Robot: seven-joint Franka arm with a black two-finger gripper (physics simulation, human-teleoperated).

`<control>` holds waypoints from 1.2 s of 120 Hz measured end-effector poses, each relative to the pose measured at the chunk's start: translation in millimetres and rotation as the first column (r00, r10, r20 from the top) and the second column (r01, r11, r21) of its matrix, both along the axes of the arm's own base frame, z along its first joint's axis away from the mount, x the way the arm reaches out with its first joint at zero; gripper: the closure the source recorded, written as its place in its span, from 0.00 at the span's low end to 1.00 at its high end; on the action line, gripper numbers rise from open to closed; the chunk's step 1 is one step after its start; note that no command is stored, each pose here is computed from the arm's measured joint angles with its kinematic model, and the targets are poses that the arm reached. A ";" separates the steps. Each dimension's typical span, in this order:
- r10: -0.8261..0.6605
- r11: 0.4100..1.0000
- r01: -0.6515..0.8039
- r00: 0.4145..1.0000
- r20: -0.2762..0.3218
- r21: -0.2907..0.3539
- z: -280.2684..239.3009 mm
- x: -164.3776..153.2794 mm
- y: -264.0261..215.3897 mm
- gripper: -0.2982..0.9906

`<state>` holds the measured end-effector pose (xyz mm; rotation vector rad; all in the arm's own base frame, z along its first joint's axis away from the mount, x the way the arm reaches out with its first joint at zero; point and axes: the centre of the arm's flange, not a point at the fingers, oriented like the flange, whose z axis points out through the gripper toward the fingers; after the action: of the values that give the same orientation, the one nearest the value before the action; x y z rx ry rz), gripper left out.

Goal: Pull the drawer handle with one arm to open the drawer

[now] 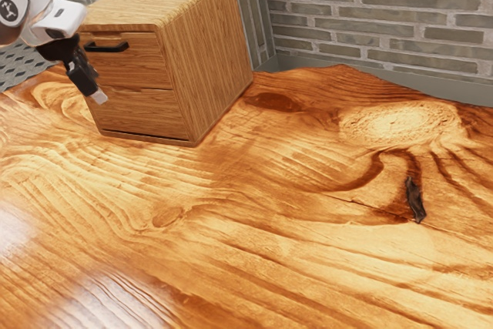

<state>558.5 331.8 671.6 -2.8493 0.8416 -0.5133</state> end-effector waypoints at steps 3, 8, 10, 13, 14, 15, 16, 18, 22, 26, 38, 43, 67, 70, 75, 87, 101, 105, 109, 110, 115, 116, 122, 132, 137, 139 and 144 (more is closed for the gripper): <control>-0.024 1.000 0.024 1.000 0.008 0.005 -3.3 2.7 7.4 0.23; -0.083 0.997 0.082 0.996 0.040 0.010 -4.0 11.3 16.3 0.23; -0.113 0.994 0.113 0.992 0.053 0.009 -5.1 16.1 17.5 0.23; -0.152 0.988 0.151 0.986 0.068 0.013 -6.3 20.3 20.4 0.23; -0.163 0.987 0.162 0.984 0.072 0.016 -6.5 21.2 21.3 0.23; -0.172 0.985 0.171 0.982 0.076 0.022 -6.1 21.3 22.8 0.23; -0.180 0.984 0.178 0.981 0.079 0.027 -5.8 21.1 24.7 0.23; -0.186 0.982 0.184 0.979 0.082 0.039 -5.5 17.8 32.6 0.23; -0.191 0.981 0.187 0.978 0.084 0.061 -6.4 8.6 50.4 0.23; -0.205 0.977 0.200 0.976 0.076 0.072 -15.0 4.6 62.0 0.23; -0.263 0.958 0.250 0.961 0.086 0.137 -18.6 2.4 76.0 0.23; -0.292 0.950 0.277 0.951 0.102 0.145 -30.7 9.7 82.7 0.23; -0.431 0.890 0.387 0.888 0.163 0.242 -45.2 42.3 82.7 0.23; -0.441 0.882 0.394 0.883 0.161 0.257 -43.7 43.1 82.2 0.23; -0.456 0.870 0.403 0.876 0.156 0.284 -38.9 42.8 81.6 0.23; -0.486 0.826 0.414 0.867 0.112 0.382 -14.3 35.3 80.7 0.23; -0.489 0.781 0.403 0.870 0.066 0.477 11.7 10.2 100.7 0.23; -0.499 0.775 0.411 0.864 0.065 0.480 7.5 11.5 103.7 0.23; -0.508 0.768 0.418 0.859 0.063 0.485 3.6 12.8 106.5 0.23; -0.510 0.766 0.420 0.858 0.063 0.487 3.0 13.1 106.9 0.23; -0.520 0.756 0.427 0.852 0.058 0.495 0.4 14.6 108.3 0.23; -0.521 0.754 0.429 0.851 0.057 0.497 -0.1 15.0 108.4 0.23; -0.535 0.745 0.440 0.843 0.055 0.502 -4.2 18.7 108.1 0.23; -0.558 0.731 0.459 0.828 0.055 0.505 -13.4 27.5 106.5 0.23; -0.564 0.727 0.464 0.824 0.055 0.505 -18.0 29.7 108.0 0.23; -0.566 0.726 0.466 0.823 0.054 0.505 -19.8 30.3 108.8 0.23; -0.570 0.723 0.470 0.820 0.051 0.507 -22.8 30.9 110.8 0.23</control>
<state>589.4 442.7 648.8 -2.0463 1.5040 -0.5468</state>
